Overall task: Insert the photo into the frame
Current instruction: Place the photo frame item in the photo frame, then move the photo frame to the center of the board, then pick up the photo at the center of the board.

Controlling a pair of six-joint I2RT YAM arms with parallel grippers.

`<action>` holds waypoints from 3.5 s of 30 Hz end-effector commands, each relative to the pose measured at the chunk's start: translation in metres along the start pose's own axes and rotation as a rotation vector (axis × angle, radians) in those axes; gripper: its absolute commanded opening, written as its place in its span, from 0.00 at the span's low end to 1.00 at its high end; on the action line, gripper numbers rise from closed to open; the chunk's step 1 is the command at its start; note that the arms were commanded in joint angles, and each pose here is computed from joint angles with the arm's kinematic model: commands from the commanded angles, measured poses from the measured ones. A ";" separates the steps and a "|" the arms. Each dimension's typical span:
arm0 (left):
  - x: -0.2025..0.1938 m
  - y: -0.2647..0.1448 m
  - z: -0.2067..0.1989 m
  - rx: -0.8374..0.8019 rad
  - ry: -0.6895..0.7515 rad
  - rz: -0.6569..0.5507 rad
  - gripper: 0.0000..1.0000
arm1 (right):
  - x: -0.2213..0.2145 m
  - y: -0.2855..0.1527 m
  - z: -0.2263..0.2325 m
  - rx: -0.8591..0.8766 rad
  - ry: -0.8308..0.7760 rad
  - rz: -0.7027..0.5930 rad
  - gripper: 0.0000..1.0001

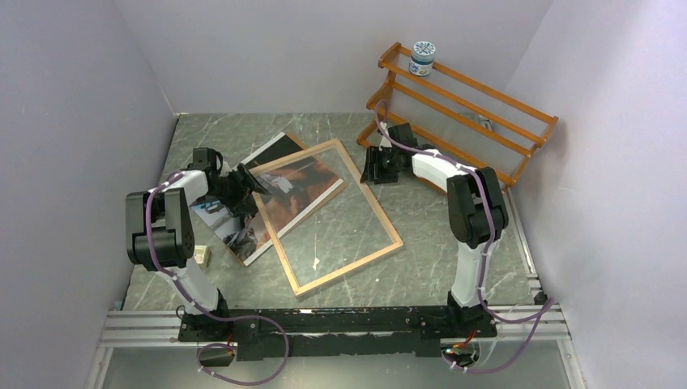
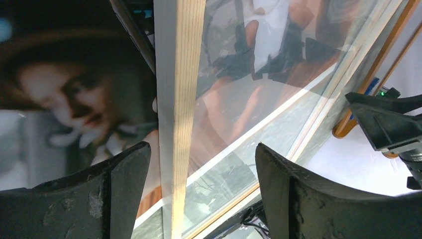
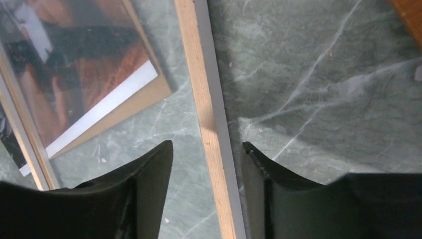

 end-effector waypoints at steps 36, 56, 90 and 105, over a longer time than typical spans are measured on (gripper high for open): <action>-0.003 -0.004 -0.026 -0.101 0.070 0.054 0.82 | -0.005 -0.009 0.038 -0.012 -0.058 0.035 0.67; -0.045 0.015 -0.056 -0.117 0.069 0.140 0.79 | -0.032 -0.032 -0.001 -0.139 0.053 0.048 0.72; 0.086 -0.117 0.084 0.174 -0.148 -0.498 0.81 | -0.022 -0.092 0.027 0.006 0.189 -0.133 0.71; 0.093 -0.076 0.119 0.204 -0.256 -0.448 0.68 | -0.029 -0.083 0.024 0.012 0.195 -0.069 0.70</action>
Point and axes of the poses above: each gripper's point midway between its finger pads, its own y axis out along the fingers, its own z axis along the line the jaws close on, x = y × z, the point moved 7 cm from there along -y, back along the fingers, and after that the axes turned 3 degrees about -y, right-handed, at the moved point
